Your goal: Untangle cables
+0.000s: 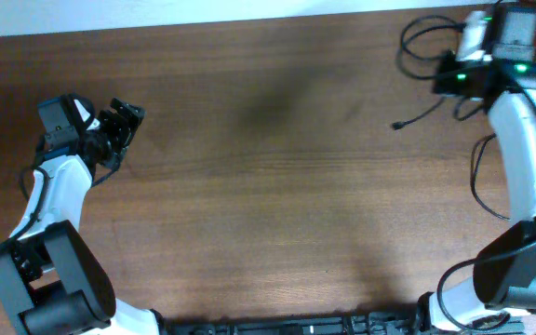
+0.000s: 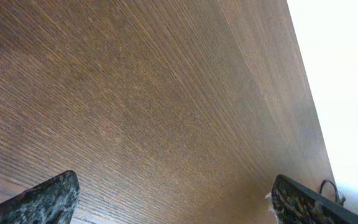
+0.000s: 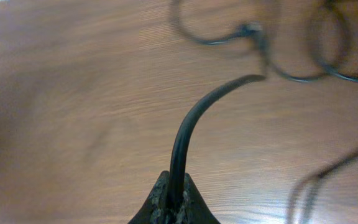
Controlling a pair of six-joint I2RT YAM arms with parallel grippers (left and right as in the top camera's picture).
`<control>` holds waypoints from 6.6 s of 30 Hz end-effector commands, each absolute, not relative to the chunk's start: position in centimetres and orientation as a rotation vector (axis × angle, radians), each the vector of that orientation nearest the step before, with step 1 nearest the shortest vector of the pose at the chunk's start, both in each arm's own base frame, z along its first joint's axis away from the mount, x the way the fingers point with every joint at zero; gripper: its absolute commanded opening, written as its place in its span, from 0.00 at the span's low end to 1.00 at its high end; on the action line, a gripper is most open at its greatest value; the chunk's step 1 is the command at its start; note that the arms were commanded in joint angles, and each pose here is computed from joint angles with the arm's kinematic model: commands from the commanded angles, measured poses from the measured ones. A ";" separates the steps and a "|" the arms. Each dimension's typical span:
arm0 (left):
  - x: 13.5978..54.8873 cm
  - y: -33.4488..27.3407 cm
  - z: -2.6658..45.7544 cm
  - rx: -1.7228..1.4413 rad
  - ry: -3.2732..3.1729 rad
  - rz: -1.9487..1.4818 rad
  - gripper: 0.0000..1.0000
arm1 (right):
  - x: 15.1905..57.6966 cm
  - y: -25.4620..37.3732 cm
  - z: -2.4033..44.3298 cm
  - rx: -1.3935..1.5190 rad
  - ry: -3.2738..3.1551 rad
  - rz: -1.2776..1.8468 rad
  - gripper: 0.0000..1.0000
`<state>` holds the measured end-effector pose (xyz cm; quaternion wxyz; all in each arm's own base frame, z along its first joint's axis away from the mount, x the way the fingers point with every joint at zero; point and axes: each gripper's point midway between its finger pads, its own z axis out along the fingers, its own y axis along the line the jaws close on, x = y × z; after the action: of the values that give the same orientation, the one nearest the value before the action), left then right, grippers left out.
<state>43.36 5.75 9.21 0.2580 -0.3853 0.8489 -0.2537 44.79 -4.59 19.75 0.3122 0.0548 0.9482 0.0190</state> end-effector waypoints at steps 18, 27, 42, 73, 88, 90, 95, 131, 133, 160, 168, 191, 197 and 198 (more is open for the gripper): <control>43.4 5.6 9.2 -1.018 2.310 -0.689 0.99 | 54.1 1.6 14.1 -0.104 2.353 -0.133 0.11; 43.4 5.6 9.2 -1.018 2.310 -0.689 0.99 | 49.0 1.4 28.3 0.021 2.141 -0.059 0.98; 43.4 5.6 9.2 -1.018 2.310 -0.689 0.99 | 26.3 1.1 39.6 0.023 2.071 0.040 0.98; 43.4 5.6 9.2 -1.018 2.310 -0.689 0.99 | 23.8 0.2 22.5 0.034 1.469 0.056 0.98; 43.4 5.6 9.2 -1.018 2.310 -0.689 0.99 | 24.6 -1.1 15.6 0.087 1.647 0.010 0.98; 43.4 5.6 9.2 -1.018 2.310 -0.689 0.99 | 24.6 -1.1 15.6 0.088 1.647 0.010 0.98; 43.4 5.6 9.2 -1.018 2.310 -0.689 0.99 | 24.6 -1.1 15.6 0.088 1.647 0.010 0.98; 38.4 -9.5 20.3 -0.164 2.330 -0.365 0.99 | 24.6 -1.1 15.5 0.088 1.648 0.010 0.98; 37.1 -9.3 23.3 -0.129 2.249 -0.377 0.99 | 24.6 -1.1 15.5 0.088 1.648 0.010 0.98; 20.9 0.7 22.6 -0.283 1.682 -0.185 0.99 | 24.6 -1.1 15.5 0.088 1.648 0.010 0.98; 23.2 1.5 22.7 -0.285 1.501 -0.178 0.99 | 24.6 -1.1 15.5 0.088 1.648 0.010 0.98; 24.6 -0.9 15.9 0.108 1.636 0.008 0.99 | 24.6 -1.1 15.5 0.088 1.648 0.010 0.98; 24.6 -0.9 15.9 0.108 1.637 0.008 0.99 | 24.6 -1.1 15.5 0.088 1.648 0.010 0.98; 24.6 -0.9 15.9 0.108 1.637 0.008 0.99 | 24.6 -1.1 15.5 0.088 1.648 0.010 0.98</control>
<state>24.59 -0.60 15.95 0.6811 0.0367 0.7312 0.0041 24.61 -0.79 15.83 0.6801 0.0315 0.7324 0.0069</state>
